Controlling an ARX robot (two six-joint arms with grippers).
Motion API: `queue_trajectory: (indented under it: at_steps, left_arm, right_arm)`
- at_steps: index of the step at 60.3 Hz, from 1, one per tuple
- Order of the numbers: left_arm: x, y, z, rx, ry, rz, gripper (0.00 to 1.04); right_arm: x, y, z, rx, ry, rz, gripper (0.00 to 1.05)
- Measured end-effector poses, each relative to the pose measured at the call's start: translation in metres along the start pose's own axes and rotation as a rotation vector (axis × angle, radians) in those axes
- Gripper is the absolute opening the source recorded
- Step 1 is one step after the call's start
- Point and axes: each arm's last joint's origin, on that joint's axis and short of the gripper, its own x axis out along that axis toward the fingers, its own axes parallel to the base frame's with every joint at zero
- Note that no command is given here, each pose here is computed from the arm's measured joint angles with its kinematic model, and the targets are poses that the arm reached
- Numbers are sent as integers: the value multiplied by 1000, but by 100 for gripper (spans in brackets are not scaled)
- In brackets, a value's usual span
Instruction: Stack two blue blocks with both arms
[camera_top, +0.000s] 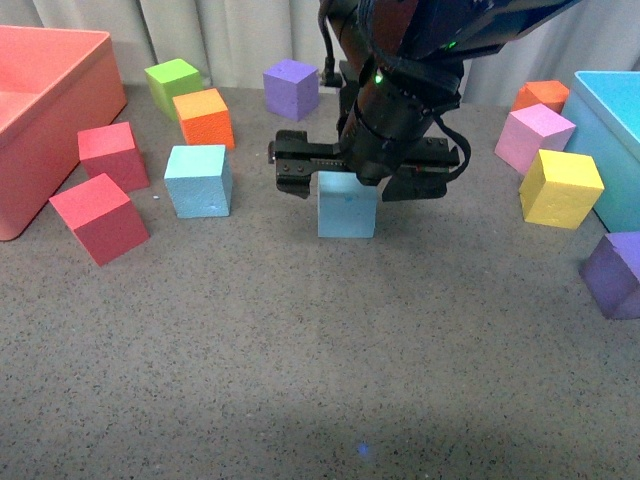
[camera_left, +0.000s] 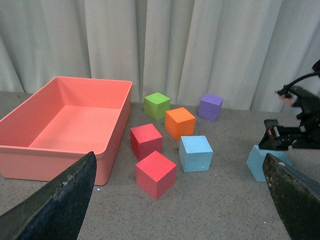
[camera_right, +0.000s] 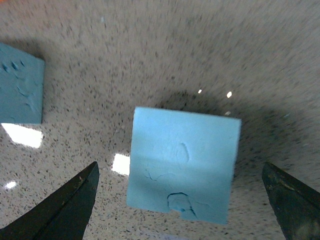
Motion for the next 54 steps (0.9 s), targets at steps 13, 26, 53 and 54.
queue_trajectory:
  at_steps: [13,26,53,54]
  left_arm:
    - [0,0,0,0,0,0,98]
    - [0,0,0,0,0,1,98]
    - [0,0,0,0,0,0,98]
    - [0,0,0,0,0,0,98]
  right_arm:
    - [-33,-11,6,-48,-405,-159,83]
    - [-90,-77,-56,-10,-937,-207,45]
    - [-173,-133,-145,-20,-984,-213,1]
    - [-176,-134,-149,-18,-985,-216,1]
